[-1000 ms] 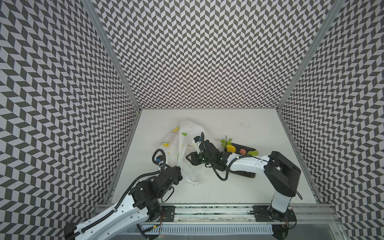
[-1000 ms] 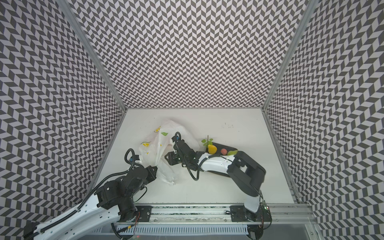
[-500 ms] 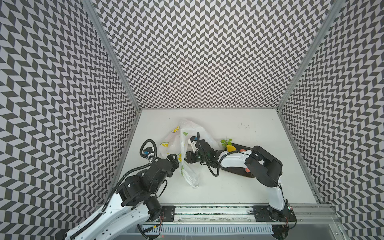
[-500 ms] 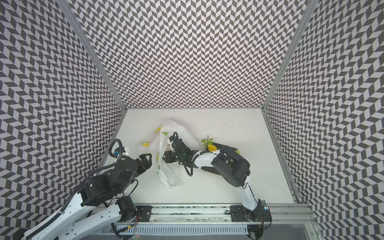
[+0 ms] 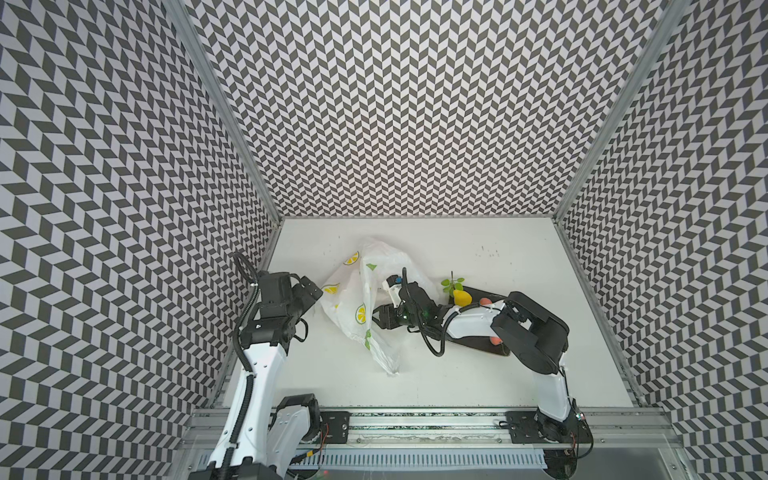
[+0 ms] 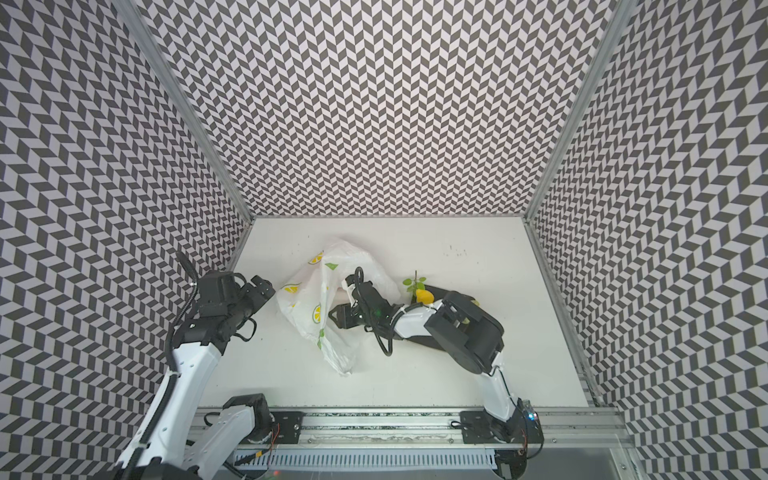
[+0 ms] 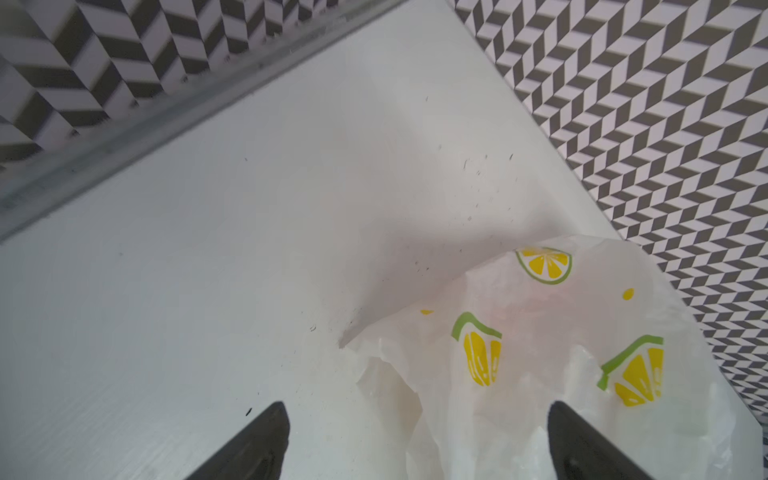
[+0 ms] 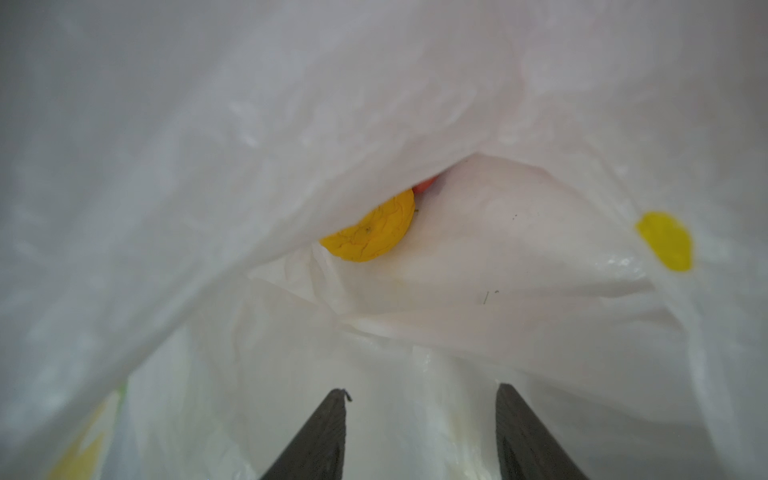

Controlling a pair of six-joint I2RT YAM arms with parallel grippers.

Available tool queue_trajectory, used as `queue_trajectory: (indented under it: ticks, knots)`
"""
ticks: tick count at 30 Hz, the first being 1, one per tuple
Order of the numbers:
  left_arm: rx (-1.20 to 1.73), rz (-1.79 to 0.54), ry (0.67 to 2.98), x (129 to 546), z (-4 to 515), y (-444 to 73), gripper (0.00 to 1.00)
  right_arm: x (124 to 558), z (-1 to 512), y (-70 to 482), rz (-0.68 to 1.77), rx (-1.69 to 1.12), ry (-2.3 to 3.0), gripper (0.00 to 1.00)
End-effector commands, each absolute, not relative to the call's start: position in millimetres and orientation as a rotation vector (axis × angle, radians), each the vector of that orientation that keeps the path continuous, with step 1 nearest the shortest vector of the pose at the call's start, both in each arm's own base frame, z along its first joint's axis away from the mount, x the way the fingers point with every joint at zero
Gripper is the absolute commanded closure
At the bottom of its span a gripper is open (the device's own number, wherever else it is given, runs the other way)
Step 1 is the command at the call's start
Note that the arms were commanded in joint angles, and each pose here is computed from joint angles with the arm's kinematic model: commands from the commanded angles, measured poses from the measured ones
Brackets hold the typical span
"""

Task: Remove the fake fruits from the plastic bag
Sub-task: 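Regrasp the bag edge with the left gripper while the right gripper probes inside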

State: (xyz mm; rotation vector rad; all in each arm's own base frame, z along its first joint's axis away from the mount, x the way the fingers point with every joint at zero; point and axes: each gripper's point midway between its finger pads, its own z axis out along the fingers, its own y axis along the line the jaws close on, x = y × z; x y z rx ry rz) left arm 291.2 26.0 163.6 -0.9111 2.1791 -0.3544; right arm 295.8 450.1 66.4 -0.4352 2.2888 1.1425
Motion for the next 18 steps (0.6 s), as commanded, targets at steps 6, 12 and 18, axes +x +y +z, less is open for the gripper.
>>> queue_trajectory:
  ticks: [6, 12, 18]
  knots:
    - [-0.788, -0.72, 2.246, 318, 132, -21, 0.0, 297, 90, 454, 1.208, -0.442, 2.191, 0.43]
    - [-0.759, -0.753, 2.258, 317, 121, -27, 0.32, 295, 85, 454, 1.207, -0.462, 2.198, 0.43]
    - [-0.6, -0.735, 2.232, 322, 151, -36, 0.85, 298, 85, 449, 1.174, -0.456, 2.207, 0.43]
